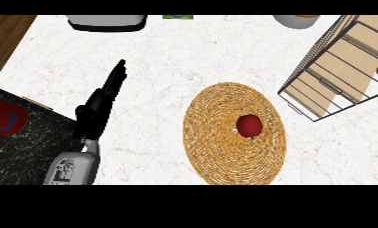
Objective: Pick the lemon from the placemat and place it in the tiered shelf
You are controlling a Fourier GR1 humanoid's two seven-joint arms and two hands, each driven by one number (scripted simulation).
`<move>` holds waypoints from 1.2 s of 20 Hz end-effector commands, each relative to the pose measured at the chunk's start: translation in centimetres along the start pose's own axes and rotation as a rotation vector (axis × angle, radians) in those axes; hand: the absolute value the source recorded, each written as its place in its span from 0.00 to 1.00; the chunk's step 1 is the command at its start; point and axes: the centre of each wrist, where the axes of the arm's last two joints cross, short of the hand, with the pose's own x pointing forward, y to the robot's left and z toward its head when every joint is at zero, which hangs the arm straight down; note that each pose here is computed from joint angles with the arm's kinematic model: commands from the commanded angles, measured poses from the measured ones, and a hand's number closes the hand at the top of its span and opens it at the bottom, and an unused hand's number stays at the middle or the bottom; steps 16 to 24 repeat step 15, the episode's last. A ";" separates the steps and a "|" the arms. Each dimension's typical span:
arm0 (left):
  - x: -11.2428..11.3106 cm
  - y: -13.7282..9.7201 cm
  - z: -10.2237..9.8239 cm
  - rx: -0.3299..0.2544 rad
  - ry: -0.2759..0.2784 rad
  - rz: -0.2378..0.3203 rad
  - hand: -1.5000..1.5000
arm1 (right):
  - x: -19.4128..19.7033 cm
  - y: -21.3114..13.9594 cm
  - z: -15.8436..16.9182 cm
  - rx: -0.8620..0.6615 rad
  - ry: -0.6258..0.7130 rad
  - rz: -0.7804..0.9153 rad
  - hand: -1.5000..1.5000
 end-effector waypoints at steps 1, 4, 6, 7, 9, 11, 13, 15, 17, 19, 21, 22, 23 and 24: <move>1.1 -0.8 -0.9 -0.015 -0.010 -0.007 0.50 | 1.7 -3.9 1.5 -0.037 0.133 0.030 0.00; 0.4 1.1 -0.4 -0.006 -0.020 -0.002 0.50 | 0.5 -7.2 4.0 0.002 0.188 0.123 0.00; 0.8 0.0 -1.0 -0.004 -0.031 0.007 0.50 | 0.4 -7.8 4.5 -0.005 0.184 0.131 0.00; 0.8 -0.4 -0.7 -0.015 -0.032 0.015 0.50 | 1.4 -9.3 5.5 0.010 0.190 0.152 0.00; -0.1 -0.2 -0.5 -0.004 0.002 -0.003 0.50 | 1.8 -9.6 5.7 0.014 0.166 0.216 0.00; -0.4 -0.1 0.2 -0.003 -0.009 0.028 0.50 | 0.7 -10.8 7.0 0.052 0.164 0.235 0.00; 0.1 -0.3 0.0 -0.013 -0.019 0.011 0.50 | 1.3 -11.5 7.5 0.061 0.197 0.196 0.00; 0.4 0.3 -0.3 -0.004 -0.019 0.033 0.50 | 1.4 -12.2 8.1 0.062 0.179 0.211 0.00; 0.4 0.3 -0.3 -0.004 -0.019 0.033 0.50 | 1.4 -12.2 8.1 0.062 0.179 0.211 0.00; 0.4 0.3 -0.3 -0.004 -0.019 0.033 0.50 | 1.4 -12.2 8.1 0.062 0.179 0.211 0.00; 0.4 0.3 -0.3 -0.004 -0.019 0.033 0.50 | 1.4 -12.2 8.1 0.062 0.179 0.211 0.00; 0.4 0.3 -0.3 -0.004 -0.019 0.033 0.50 | 1.4 -12.2 8.1 0.062 0.179 0.211 0.00; 0.4 0.3 -0.3 -0.004 -0.019 0.033 0.50 | 1.4 -12.2 8.1 0.062 0.179 0.211 0.00; 0.4 0.3 -0.3 -0.004 -0.019 0.033 0.50 | 1.4 -12.2 8.1 0.062 0.179 0.211 0.00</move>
